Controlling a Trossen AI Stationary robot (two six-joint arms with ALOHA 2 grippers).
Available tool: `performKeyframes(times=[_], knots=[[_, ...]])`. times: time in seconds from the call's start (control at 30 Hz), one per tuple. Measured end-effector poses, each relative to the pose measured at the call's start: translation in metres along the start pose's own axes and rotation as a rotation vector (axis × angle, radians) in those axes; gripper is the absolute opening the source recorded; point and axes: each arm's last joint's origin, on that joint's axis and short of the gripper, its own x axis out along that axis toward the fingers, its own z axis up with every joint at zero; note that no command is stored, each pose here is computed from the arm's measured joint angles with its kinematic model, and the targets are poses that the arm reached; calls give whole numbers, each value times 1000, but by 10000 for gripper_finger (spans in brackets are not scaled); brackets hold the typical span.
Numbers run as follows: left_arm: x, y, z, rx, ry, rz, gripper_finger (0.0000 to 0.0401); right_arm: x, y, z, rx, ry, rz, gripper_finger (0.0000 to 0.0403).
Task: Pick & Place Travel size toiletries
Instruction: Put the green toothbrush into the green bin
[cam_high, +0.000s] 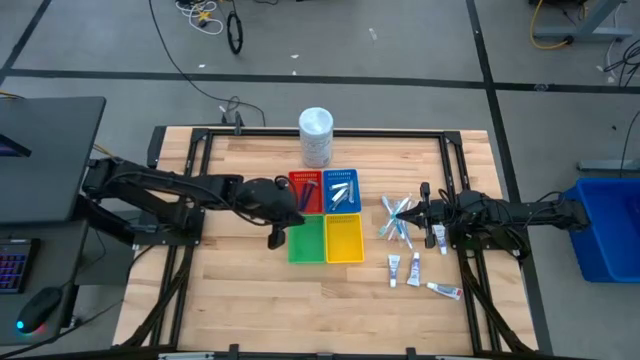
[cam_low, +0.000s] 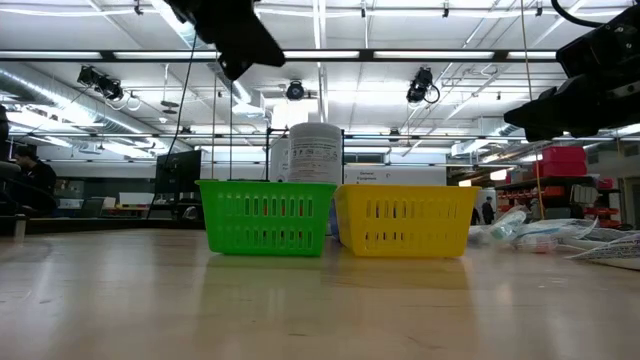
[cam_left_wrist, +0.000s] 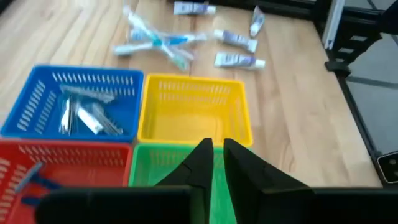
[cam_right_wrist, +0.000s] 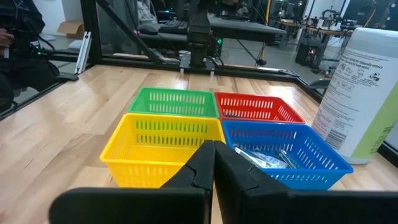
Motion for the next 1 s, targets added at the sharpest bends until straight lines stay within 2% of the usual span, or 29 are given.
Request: performKeyframes(times=[0.17, 0.3, 0.6, 0.7, 1.0], knots=[[0, 0, -1, 20, 6, 1, 69, 0, 0, 0, 0, 0, 0, 14], [2, 1, -8, 37, 36, 4, 71, 0, 0, 0, 0, 0, 0, 13], [6, 7, -49, 81, 111, 9, 22, 0, 0, 0, 0, -1, 0, 13], [4, 9, -60, 99, 69, 3, 6, 0, 0, 0, 0, -1, 0, 14], [-15, 17, -99, 138, -20, 0, 8, 1, 0, 0, 0, 7, 1, 13]])
